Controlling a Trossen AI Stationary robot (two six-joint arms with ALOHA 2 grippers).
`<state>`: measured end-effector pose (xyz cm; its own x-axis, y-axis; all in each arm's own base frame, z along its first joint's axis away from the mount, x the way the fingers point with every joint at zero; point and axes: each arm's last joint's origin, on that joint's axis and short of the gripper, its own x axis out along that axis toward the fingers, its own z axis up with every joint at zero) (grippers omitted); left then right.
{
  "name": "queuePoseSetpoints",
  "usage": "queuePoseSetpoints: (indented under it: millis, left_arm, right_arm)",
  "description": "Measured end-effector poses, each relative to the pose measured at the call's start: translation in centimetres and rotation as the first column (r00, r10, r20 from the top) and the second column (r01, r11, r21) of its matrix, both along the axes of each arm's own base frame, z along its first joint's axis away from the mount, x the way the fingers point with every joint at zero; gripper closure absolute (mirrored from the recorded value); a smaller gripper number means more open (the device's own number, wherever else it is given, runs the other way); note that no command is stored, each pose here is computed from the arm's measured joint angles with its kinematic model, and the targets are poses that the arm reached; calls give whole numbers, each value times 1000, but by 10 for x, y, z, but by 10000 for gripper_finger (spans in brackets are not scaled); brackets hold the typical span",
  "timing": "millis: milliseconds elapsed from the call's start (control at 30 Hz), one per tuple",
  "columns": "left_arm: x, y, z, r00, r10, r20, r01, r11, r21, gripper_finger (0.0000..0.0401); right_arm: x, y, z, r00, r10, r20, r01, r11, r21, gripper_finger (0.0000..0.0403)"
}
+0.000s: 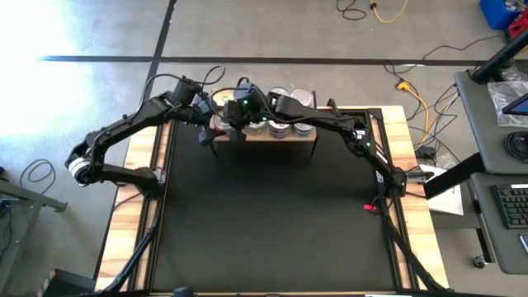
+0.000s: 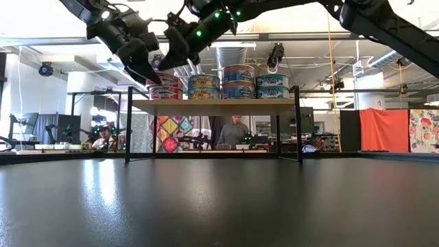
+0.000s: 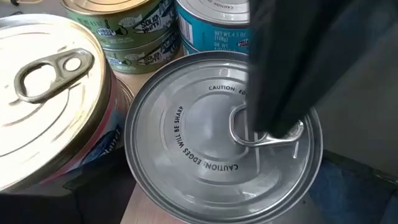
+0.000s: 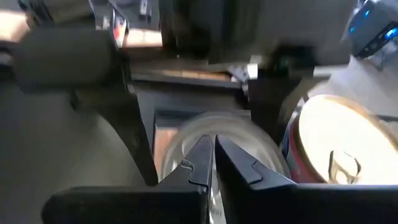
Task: Stack canned seafood by type on shelf
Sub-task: Stack the red tuna can on the red tuna can on the shelf
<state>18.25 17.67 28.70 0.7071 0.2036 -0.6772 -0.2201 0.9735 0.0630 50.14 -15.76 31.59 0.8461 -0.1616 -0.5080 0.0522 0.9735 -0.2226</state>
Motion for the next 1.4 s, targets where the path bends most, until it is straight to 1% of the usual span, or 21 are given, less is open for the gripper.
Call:
queuePoseSetpoints:
  millis: [100, 300, 600, 867, 967, 1067, 1167, 1267, 1400]
  left_arm:
    - [1, -1, 0, 1000, -18, -5, 18, 1000, 15, 5]
    - [4, -3, -1, 998, -56, -17, 57, 997, 43, 8]
    - [5, -4, 0, 998, -63, -13, 63, 997, 48, 8]
    - [5, -4, -1, 997, -82, 2, 81, 996, 31, 8]
    - [5, -5, 0, 998, -67, 4, 67, 998, 9, 8]
    - [5, -5, 6, 999, -33, 4, 33, 999, -34, 7]
    - [4, -5, 14, 1000, -10, -5, 10, 999, -49, 6]
    - [4, -4, 19, 1000, -3, -28, 1, 998, -69, 6]
    - [6, -3, 17, 999, -9, -50, 3, 994, -108, 6]
  right_arm:
    - [1, 0, 6, 999, -3, 42, 4, 1000, -4, 390]
    - [2, 0, 6, 999, 15, 52, -13, 999, -37, 390]
    - [1, 1, -2, 1000, 17, -8, -17, 1000, -23, 390]
    - [-2, 2, -12, 997, 18, -79, -18, 1000, 1, 390]
    - [-2, 2, -14, 996, 18, -89, -18, 1000, 5, 390]
    - [-2, 2, -15, 996, 18, -92, -17, 1000, 7, 390]
    - [-3, 2, -14, 996, 17, -90, -16, 1000, 7, 390]
    - [-3, 2, -14, 996, 16, -90, -16, 1000, 8, 390]
    - [-3, 3, -16, 995, 11, -103, -9, 1000, 24, 390]
